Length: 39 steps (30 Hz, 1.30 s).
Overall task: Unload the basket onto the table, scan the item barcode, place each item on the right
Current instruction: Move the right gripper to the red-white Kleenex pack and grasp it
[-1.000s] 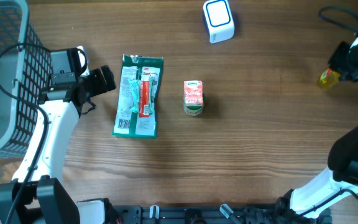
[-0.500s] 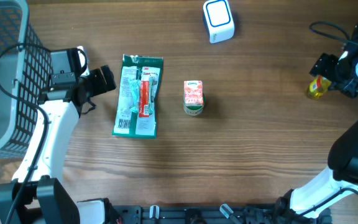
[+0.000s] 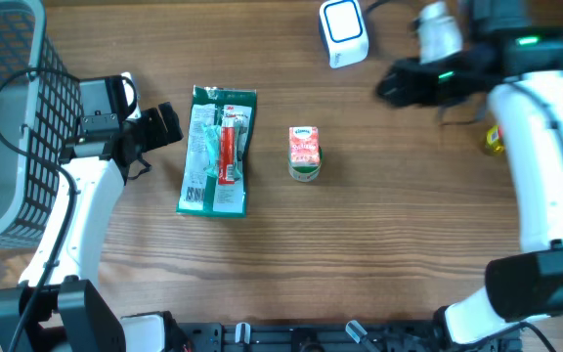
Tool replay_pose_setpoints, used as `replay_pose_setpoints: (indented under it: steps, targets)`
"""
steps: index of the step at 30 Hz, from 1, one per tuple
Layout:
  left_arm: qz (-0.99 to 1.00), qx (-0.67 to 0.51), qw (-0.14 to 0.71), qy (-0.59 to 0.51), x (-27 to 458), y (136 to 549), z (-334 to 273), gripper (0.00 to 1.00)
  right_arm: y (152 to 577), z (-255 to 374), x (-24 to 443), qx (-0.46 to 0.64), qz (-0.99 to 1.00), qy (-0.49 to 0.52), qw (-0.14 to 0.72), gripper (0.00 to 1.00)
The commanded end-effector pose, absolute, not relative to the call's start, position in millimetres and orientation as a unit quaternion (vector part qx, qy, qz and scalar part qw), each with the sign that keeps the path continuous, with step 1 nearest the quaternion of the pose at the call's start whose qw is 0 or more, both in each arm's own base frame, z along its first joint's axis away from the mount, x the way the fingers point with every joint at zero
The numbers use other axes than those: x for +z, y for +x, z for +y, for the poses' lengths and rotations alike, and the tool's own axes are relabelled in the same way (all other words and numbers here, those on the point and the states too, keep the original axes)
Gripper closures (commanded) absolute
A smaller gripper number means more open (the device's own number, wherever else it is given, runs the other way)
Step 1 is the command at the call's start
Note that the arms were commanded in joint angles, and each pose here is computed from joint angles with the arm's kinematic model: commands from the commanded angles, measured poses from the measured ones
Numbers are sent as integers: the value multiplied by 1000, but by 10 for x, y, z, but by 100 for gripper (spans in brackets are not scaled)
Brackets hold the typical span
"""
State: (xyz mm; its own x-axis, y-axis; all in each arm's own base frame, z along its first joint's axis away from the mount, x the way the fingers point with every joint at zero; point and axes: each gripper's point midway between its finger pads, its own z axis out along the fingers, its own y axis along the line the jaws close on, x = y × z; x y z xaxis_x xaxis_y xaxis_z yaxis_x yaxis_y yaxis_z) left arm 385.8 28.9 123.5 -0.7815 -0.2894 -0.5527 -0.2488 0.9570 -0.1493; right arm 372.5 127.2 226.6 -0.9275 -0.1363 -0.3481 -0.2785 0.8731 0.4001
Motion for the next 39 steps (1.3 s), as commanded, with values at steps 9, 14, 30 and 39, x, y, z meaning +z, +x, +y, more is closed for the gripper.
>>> replay_pose_setpoints:
  steps: [9, 14, 30, 39]
  targets:
    - [943, -38, 303, -134, 1267, 3882, 288, 0, 3432, 2349, 1084, 243, 951, -136, 135, 56]
    - [943, -38, 303, -134, 1267, 3882, 288, 0, 3414, 2357, 915, 230, 956, -117, 138, 60]
    - [943, -38, 303, -134, 1267, 3882, 288, 0, 3524, 2246, 937, 204, 966, -46, 151, 64]
    - [943, -38, 303, -134, 1267, 3882, 288, 0, 3542, 2215, 939, 195, 967, -49, 157, 90]
